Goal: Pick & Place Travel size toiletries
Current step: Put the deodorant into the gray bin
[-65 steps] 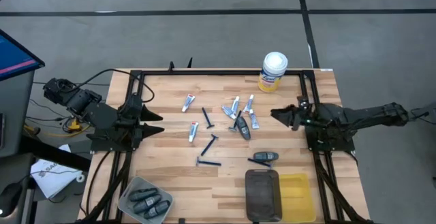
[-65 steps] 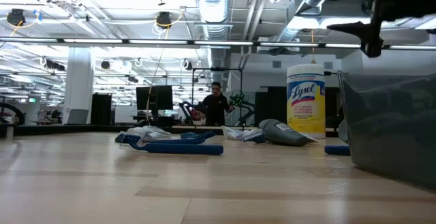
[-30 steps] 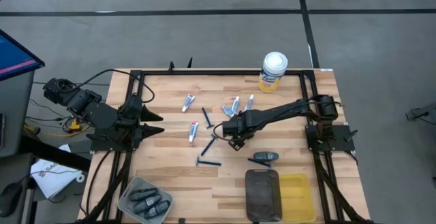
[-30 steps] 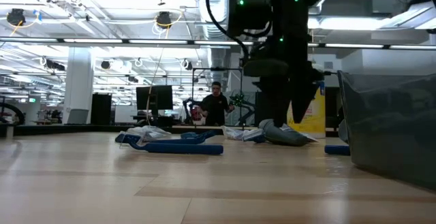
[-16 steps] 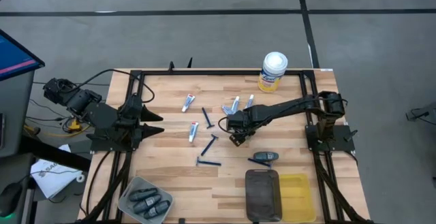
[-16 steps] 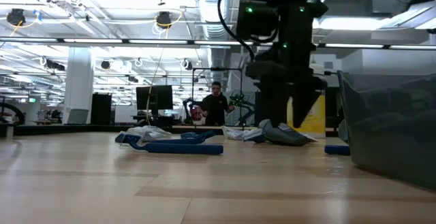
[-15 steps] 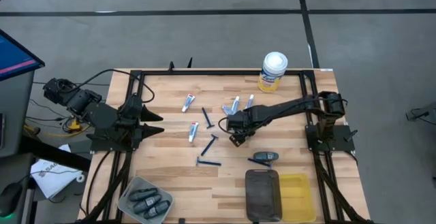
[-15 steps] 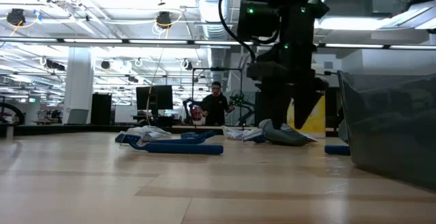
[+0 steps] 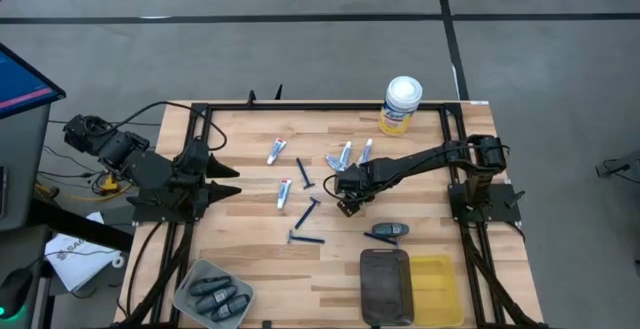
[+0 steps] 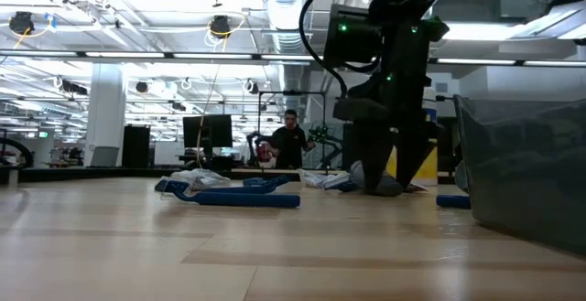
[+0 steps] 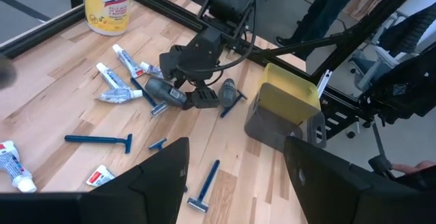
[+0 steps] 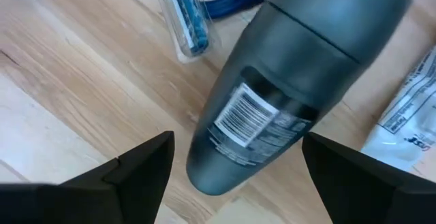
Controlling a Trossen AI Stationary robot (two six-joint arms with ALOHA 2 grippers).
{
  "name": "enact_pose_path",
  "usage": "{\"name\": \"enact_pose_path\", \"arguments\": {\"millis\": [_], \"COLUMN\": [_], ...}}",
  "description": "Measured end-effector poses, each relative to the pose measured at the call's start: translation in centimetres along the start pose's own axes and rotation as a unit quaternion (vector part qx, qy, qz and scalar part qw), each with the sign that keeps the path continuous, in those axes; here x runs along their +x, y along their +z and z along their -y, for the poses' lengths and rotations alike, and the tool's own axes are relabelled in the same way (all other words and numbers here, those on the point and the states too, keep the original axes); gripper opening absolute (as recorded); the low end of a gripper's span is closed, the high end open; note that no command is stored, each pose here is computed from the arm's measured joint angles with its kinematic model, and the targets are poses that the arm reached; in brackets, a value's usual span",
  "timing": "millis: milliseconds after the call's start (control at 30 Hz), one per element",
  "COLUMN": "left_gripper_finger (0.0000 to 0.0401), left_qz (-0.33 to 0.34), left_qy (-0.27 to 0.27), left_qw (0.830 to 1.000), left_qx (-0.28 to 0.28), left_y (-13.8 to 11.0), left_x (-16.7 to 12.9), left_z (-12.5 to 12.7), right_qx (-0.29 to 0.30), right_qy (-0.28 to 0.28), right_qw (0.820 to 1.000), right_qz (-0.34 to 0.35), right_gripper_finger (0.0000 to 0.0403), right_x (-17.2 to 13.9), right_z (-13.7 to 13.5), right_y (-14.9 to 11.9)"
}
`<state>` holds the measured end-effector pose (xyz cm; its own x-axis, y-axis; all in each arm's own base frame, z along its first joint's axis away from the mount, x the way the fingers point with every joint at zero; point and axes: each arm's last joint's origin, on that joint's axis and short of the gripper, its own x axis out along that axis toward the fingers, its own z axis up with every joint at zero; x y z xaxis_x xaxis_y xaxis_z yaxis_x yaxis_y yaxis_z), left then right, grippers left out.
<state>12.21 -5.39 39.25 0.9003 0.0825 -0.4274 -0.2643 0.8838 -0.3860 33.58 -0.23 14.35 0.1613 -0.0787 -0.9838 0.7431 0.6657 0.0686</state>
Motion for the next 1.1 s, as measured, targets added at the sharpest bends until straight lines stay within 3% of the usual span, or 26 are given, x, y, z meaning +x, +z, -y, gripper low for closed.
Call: {"name": "enact_pose_path", "arguments": {"millis": [233, 600, 867, 1100], "left_gripper_finger": [0.0237, 0.0237, 0.0237, 0.0237], "left_qz": [0.002, 0.002, 0.002, 0.001], "left_qy": [0.002, 0.001, 0.001, 0.001], "left_qw": [1.000, 1.000, 1.000, 1.000], "left_qx": [0.000, -0.001, -0.001, 0.000], "left_y": [0.0, 0.0, 0.0, 0.0], "left_x": [0.0, 0.0, 0.0, 0.0], "left_z": [0.0, 0.0, 0.0, 0.0], "right_qx": [0.028, 0.025, 0.035, 0.024], "right_qy": [0.009, -0.014, -0.021, -0.021], "right_qw": [1.000, 0.999, 0.999, 0.999], "right_qz": [0.010, -0.013, -0.024, -0.031], "right_gripper_finger": [0.0298, 0.0250, 0.0175, 0.0181], "right_x": [0.2, 1.9, 2.0, 1.7], "right_z": [0.1, -0.1, 0.1, 0.0], "right_y": [0.6, 0.1, 0.0, 0.1]}}
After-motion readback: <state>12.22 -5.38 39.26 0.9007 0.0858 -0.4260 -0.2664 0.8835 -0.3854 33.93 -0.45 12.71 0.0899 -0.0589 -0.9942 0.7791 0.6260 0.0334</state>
